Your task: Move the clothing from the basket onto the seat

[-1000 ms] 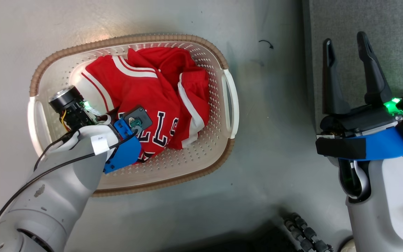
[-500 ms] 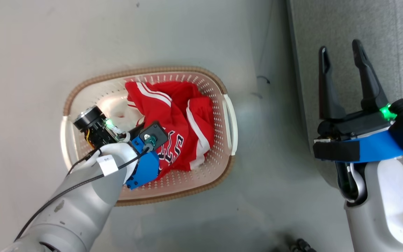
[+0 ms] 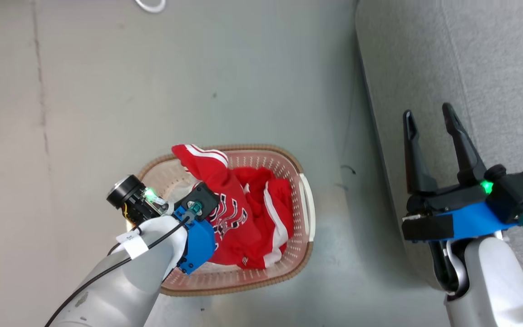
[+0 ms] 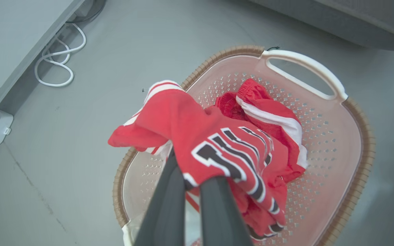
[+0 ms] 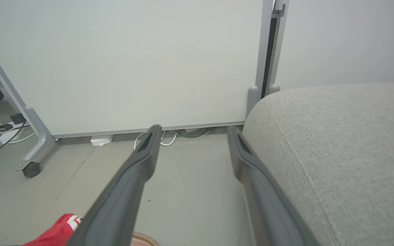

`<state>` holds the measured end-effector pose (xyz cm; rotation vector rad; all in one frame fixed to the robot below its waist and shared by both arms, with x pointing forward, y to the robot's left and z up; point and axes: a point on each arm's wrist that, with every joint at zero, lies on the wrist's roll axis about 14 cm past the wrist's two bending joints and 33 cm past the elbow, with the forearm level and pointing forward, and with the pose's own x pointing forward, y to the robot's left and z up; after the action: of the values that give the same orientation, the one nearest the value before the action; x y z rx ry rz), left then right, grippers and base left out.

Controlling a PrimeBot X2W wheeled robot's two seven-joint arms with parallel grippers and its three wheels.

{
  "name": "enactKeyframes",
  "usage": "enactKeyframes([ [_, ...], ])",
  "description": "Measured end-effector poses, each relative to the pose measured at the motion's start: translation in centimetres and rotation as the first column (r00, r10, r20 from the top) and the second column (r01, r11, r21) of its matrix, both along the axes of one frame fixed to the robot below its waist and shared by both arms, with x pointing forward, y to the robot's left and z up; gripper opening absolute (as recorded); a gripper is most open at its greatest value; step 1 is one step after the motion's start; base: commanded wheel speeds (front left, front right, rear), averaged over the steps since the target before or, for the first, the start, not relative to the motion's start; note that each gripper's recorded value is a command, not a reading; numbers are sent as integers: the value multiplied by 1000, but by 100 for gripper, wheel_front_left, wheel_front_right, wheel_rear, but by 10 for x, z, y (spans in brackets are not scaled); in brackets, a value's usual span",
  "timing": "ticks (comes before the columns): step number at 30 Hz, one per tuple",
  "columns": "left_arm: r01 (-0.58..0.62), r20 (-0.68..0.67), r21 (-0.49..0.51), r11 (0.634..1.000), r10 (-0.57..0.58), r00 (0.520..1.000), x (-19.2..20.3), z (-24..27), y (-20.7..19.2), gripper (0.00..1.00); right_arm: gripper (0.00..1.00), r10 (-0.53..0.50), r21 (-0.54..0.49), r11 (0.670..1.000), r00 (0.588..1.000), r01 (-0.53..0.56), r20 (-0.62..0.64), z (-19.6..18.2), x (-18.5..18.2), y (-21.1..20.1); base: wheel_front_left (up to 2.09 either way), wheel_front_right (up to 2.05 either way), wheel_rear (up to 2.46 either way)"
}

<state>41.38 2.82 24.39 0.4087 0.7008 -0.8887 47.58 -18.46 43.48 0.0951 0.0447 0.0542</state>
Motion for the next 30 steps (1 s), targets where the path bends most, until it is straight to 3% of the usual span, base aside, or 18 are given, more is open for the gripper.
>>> enactKeyframes([
  [7,-92,109,-101,991,103,989,17,56,4,0,100,13,12,1000,998,-14,54,30,-18,7,0,0,0],
  [14,-166,247,-216,962,218,944,44,125,17,0,100,16,21,1000,995,-18,97,54,-40,10,0,0,0],
  [30,-110,458,-478,871,355,815,62,269,3,0,100,4,36,999,985,-11,172,86,-78,8,0,0,0],
])
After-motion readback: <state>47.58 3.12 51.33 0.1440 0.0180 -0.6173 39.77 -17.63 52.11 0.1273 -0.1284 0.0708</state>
